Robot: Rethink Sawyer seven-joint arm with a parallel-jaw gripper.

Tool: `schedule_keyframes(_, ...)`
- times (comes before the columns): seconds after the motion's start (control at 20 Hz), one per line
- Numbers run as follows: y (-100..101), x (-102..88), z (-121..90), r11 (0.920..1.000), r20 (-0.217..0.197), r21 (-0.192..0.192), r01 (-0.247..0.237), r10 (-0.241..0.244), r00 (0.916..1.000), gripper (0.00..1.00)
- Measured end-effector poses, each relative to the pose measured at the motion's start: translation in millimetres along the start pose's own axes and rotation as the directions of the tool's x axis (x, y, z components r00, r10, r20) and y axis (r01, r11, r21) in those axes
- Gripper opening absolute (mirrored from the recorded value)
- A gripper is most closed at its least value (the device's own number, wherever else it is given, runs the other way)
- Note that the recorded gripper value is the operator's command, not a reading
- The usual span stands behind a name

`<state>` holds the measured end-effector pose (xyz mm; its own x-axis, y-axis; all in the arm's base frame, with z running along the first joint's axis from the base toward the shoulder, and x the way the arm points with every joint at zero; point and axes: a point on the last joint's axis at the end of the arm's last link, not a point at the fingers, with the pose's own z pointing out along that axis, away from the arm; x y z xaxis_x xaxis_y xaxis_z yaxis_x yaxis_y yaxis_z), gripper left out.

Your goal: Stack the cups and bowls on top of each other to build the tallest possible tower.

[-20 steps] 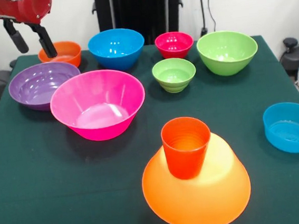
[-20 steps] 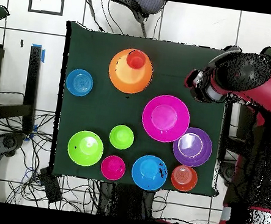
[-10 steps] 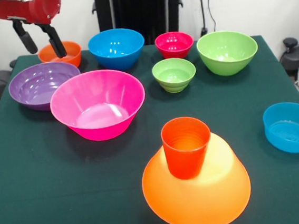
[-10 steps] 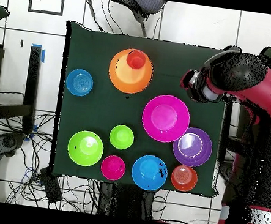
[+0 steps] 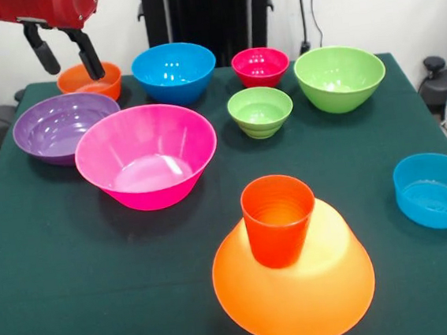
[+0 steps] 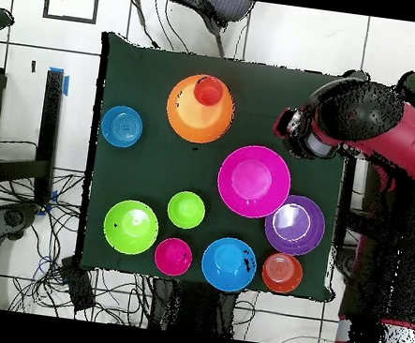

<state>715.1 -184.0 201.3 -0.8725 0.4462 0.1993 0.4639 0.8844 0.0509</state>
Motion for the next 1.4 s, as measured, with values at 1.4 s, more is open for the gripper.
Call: schedule_keyframes(1.4,-0.6,16.6,60.5,0.996,0.133,-0.076,0.049,-0.038,0.9904,1.0)
